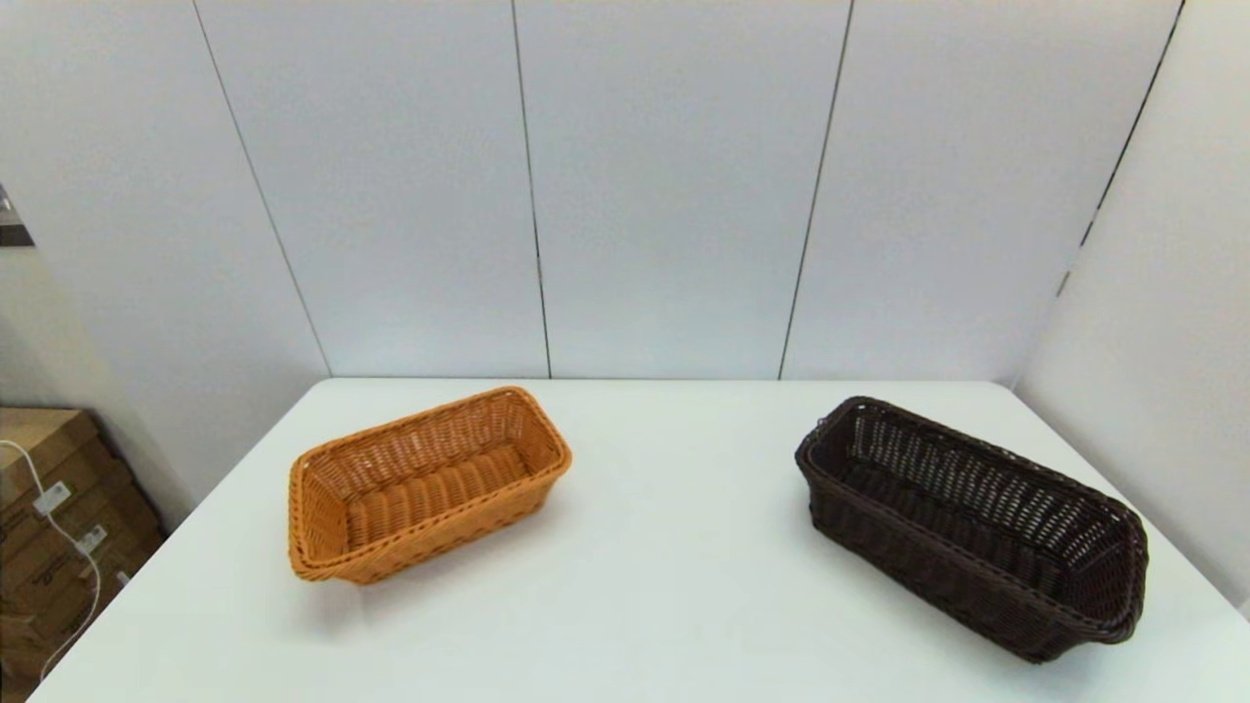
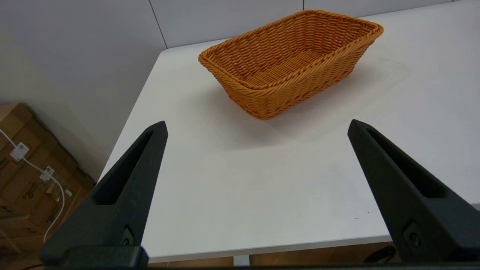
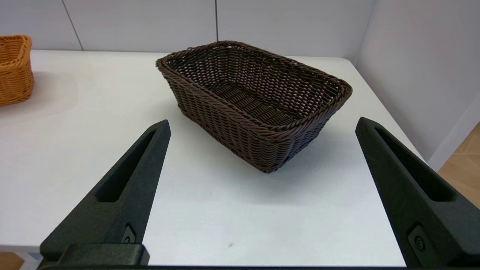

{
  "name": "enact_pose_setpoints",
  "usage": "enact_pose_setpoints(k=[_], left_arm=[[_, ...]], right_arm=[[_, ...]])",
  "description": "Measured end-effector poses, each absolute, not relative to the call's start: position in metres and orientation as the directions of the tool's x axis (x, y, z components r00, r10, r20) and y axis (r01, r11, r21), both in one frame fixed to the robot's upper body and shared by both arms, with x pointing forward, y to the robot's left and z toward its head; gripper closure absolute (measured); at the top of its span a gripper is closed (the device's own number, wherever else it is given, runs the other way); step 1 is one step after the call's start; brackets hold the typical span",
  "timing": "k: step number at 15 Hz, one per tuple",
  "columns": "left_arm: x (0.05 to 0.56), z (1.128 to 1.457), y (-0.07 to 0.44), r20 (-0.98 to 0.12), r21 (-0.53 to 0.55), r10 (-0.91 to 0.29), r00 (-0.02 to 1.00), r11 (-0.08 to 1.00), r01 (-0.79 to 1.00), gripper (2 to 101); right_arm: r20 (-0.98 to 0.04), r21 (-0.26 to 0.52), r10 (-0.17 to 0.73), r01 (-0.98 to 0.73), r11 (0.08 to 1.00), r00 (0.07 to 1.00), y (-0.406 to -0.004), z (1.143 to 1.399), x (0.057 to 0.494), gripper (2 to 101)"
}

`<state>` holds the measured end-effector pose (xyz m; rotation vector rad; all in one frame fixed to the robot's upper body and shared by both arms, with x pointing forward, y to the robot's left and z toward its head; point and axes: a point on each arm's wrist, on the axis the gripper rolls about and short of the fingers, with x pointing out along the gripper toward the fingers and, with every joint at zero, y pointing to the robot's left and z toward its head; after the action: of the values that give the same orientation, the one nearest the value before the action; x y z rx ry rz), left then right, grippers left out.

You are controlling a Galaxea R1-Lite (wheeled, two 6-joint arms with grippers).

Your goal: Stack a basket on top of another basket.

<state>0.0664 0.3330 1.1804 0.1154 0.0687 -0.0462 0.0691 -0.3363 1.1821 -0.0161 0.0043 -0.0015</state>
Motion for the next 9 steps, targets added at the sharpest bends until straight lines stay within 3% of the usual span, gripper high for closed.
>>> enact_pose_setpoints(k=[9], left_arm=[[0.0664,1.1804,0.333,-0.071,0.114,-0.043,0.997,0.992,0.05,5.4]], right_arm=[[-0.004,-0.016,-0.002,0.002,1.0,1.0,-0.3363,1.1821,0.0691,4.3]])
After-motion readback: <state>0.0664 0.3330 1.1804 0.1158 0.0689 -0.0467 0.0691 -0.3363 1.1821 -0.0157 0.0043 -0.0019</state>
